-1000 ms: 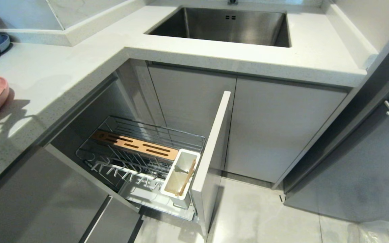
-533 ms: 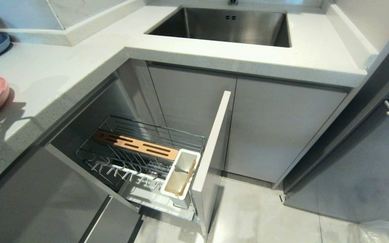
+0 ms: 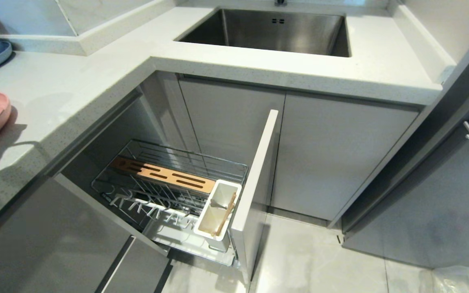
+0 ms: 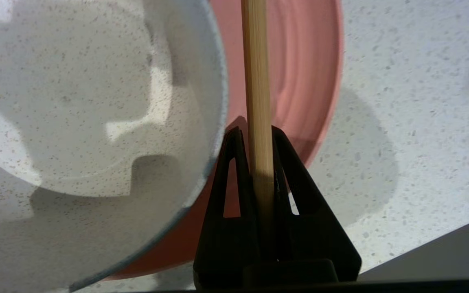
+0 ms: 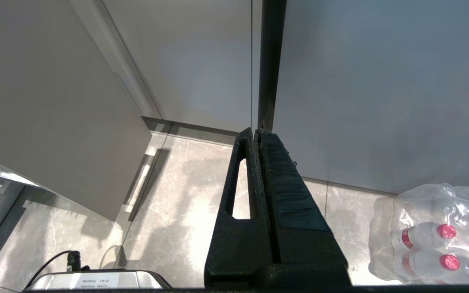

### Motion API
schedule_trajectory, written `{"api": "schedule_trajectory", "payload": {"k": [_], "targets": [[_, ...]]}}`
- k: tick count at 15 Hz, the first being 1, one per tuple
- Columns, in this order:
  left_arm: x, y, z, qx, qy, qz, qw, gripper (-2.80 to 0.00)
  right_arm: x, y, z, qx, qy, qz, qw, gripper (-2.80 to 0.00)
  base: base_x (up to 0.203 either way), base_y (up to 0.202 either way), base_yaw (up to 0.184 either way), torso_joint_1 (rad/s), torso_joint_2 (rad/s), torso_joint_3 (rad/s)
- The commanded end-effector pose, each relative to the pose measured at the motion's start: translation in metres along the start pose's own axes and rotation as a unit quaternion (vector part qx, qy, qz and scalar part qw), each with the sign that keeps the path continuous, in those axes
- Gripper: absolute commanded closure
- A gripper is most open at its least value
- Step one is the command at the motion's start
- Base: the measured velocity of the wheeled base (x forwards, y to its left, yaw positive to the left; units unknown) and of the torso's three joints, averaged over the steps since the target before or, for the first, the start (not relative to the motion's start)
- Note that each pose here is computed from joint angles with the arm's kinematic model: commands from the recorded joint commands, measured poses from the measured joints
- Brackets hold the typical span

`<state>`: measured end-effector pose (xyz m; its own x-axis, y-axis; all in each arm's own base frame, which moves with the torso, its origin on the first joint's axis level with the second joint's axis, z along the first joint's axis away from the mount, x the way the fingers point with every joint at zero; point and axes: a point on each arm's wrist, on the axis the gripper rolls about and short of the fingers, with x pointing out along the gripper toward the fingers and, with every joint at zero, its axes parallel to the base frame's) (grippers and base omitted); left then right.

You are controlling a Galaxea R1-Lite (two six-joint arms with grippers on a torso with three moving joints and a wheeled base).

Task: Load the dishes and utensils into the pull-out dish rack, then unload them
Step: Take the chopsticks out of the cupboard

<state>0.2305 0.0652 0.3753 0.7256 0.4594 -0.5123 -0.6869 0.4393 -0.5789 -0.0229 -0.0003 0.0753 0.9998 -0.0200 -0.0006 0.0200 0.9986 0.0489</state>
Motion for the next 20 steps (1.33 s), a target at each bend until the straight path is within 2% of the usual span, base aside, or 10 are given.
{"api": "schedule_trajectory", "payload": {"k": [1,15,16,20], "targets": [[0.0031,0.0008,0.0,-0.003,0.003,0.006,1.0,0.0,0.0002,0.0,-0.0004,0.0,0.001,0.0,1.0,0.0,0.0,0.0,0.0,0.0,0.0,0.0],[0.0084,0.0037,0.002,-0.014,0.006,0.016,0.9998,0.0,0.0002,0.0,-0.0004,0.0,0.001,0.0,1.0,0.0,0.0,0.0,0.0,0.0,0.0,0.0],[0.0084,0.0036,0.0021,-0.015,0.006,0.015,0.9998,-2.8,0.0002,0.0,-0.0004,0.0,0.001,0.0,1.0,0.0,0.0,0.0,0.0,0.0,0.0,0.0],[0.0074,0.0032,0.0023,-0.015,0.005,0.013,0.9998,-2.8,0.0002,0.0,-0.0004,0.0,0.001,0.0,1.0,0.0,0.0,0.0,0.0,0.0,0.0,0.0]]}}
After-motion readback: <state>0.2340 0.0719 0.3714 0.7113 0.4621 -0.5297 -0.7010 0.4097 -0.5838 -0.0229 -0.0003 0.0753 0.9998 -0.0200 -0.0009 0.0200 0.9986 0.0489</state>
